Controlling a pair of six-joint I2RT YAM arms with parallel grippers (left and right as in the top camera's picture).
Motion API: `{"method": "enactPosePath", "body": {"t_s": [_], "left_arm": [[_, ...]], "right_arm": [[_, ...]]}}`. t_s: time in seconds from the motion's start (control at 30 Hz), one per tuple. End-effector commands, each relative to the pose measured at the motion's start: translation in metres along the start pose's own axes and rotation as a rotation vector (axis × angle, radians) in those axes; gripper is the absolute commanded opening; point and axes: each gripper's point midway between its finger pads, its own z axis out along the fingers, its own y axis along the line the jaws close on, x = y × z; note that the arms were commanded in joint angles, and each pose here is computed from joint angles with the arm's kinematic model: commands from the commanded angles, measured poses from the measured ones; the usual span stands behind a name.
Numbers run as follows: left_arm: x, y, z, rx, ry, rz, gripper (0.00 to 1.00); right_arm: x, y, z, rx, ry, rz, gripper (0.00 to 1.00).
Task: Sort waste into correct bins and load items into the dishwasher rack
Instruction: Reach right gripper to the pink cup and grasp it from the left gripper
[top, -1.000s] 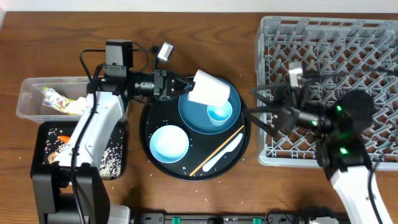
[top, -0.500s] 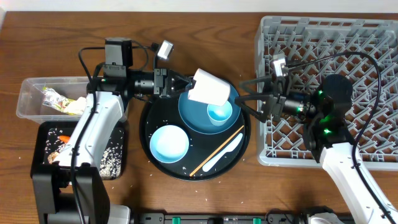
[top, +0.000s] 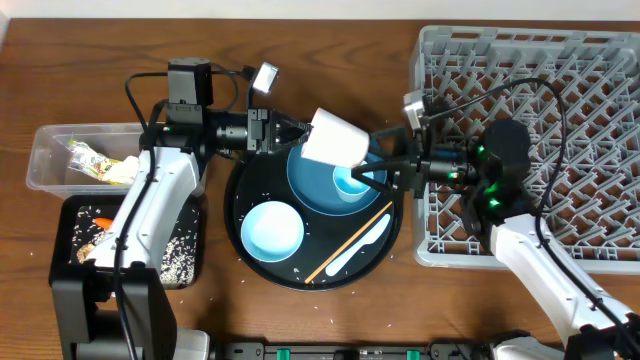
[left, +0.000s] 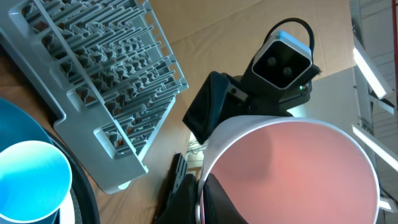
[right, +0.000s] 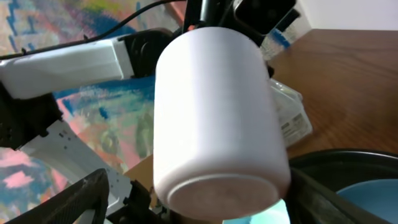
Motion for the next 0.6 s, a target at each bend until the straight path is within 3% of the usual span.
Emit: {"method": "enactPosePath", "body": {"t_s": [0.0, 0.23, 0.43, 0.57], "left_arm": [[-0.004, -0.007, -0.002, 0.018, 0.002, 0.019, 0.06], [-0.004, -0.007, -0.002, 0.019, 0.002, 0.016, 0.06], [-0.003, -0.007, -0.002, 0.019, 0.003, 0.014, 0.06], [-0.002, -0.008, -0.002, 0.026, 0.006, 0.008, 0.06]], "right_arm": [[0.005, 0.003, 0.006, -0.022, 0.016, -0.012, 0.81], [-0.001, 0.001, 0.006, -0.003, -0.010, -0.053, 0.79], [-0.003, 0.000, 0.008, 0.012, -0.025, -0.085, 0.65], [-0.007, -0.005, 0.008, 0.039, -0.046, -0.089, 0.67]]}}
